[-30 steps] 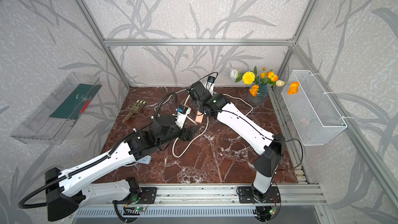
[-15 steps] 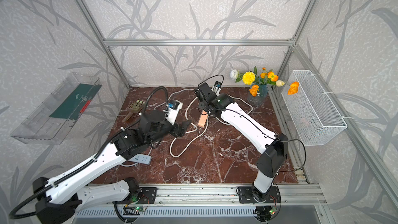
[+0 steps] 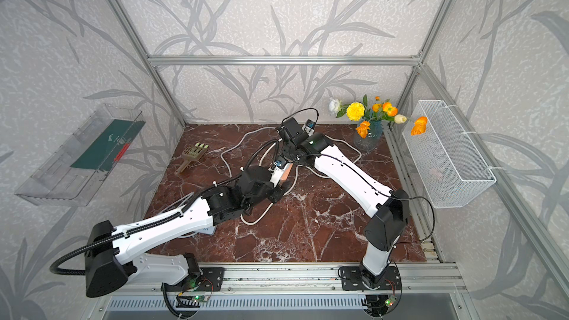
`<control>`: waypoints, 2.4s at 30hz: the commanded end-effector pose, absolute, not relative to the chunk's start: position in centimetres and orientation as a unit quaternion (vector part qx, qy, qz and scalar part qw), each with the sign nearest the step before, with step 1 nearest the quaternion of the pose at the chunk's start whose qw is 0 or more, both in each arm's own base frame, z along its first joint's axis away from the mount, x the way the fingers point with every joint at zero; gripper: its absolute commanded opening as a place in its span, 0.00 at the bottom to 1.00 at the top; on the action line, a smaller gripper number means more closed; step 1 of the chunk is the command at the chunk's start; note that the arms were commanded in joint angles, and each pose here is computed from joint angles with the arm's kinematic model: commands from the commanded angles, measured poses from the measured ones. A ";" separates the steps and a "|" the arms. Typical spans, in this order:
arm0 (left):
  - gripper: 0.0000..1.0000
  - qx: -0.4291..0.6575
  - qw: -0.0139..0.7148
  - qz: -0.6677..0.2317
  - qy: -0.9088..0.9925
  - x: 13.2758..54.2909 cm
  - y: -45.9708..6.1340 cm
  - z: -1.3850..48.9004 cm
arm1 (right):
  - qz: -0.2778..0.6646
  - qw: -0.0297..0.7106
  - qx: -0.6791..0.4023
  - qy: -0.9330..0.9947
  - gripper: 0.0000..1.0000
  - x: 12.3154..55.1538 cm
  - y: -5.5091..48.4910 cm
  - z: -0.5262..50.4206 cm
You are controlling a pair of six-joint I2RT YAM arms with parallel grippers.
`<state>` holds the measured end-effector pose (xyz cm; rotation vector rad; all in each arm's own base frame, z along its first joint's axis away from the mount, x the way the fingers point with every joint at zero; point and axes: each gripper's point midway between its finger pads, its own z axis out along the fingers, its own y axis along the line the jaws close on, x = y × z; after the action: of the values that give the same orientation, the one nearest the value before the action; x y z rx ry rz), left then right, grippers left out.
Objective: Wrap the cord around the power strip
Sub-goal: Pick up the power strip from the center of the board, then adjust the power strip.
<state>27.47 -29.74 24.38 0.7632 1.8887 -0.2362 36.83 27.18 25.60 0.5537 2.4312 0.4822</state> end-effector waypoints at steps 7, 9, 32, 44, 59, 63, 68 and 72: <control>0.30 0.359 0.561 -0.088 0.741 27.1 -29.9 25.8 | 0.242 0.277 0.202 0.908 0.28 36.7 29.6 27.2; 0.22 0.361 0.555 -0.081 0.745 27.3 -30.0 25.3 | 0.247 0.277 0.199 0.907 0.32 36.5 29.6 27.4; 0.00 0.024 0.535 -0.358 0.765 29.6 -24.2 29.7 | 0.370 0.252 0.232 0.863 0.98 35.8 25.9 26.6; 0.00 -0.040 0.444 -0.482 0.754 29.0 -25.3 28.1 | 0.438 0.254 0.174 0.845 0.83 36.8 30.8 28.7; 0.00 -0.028 0.432 -0.529 0.730 28.6 -25.7 29.4 | 0.382 0.216 0.207 0.875 0.83 37.0 30.2 24.7; 0.00 -0.009 0.414 -0.535 0.737 28.2 -26.5 28.9 | 0.387 0.223 0.206 0.870 0.69 37.4 30.5 24.9; 0.10 0.003 0.385 -0.520 0.762 28.0 -27.1 26.5 | 0.389 0.239 0.202 0.866 0.43 37.2 30.4 25.8; 0.32 0.020 0.365 -0.511 0.778 27.8 -27.4 25.1 | 0.369 0.258 0.187 0.873 0.32 36.9 30.0 26.1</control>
<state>27.99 -27.02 24.40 0.0195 2.0048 -1.2706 36.80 30.03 23.34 0.6011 2.4392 1.0067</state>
